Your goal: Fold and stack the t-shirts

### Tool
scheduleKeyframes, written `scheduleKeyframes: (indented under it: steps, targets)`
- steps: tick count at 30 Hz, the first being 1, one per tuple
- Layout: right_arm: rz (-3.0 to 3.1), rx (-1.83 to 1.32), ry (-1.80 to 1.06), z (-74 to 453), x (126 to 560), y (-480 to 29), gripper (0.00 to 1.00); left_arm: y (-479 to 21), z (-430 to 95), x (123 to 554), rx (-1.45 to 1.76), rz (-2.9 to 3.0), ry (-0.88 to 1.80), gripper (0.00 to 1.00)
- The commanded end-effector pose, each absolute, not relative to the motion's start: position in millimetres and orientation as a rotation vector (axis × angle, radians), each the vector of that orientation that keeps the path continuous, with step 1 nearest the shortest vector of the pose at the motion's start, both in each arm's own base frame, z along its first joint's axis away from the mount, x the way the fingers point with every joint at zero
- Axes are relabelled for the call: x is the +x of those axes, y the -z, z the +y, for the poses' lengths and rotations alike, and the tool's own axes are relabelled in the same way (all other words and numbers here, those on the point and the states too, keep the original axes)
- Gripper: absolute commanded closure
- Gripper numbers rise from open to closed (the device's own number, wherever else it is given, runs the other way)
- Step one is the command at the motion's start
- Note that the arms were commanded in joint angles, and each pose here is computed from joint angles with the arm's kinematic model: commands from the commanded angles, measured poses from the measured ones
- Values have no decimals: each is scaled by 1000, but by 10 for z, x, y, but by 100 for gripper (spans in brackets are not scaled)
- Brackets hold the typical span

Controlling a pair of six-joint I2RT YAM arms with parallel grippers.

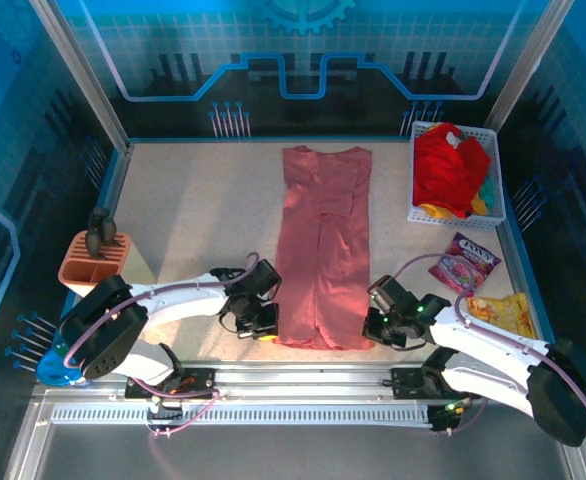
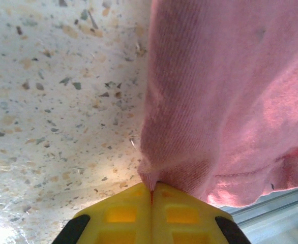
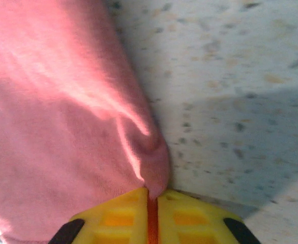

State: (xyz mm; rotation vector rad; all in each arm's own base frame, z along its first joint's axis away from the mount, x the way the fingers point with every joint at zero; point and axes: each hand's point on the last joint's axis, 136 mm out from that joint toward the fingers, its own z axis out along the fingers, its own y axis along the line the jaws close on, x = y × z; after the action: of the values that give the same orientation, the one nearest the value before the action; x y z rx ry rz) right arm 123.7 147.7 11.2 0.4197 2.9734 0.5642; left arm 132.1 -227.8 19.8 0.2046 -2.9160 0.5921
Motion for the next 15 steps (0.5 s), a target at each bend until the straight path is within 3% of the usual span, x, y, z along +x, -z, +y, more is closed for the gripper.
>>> scheduleKeyframes:
  steps: [1, 6, 15]
  targets:
    - [2998, 330, -722, 1721, 1175, -155, 93, -317, -2299, 1338, 172, -2922, -597, 100]
    - [2967, 333, -698, 1724, 1274, -294, 100, -464, -2367, 1423, 139, -2936, -648, 100]
    - [2883, 315, -667, 1724, 1605, -699, 100, -850, -2330, 1836, 118, -3014, -705, 100]
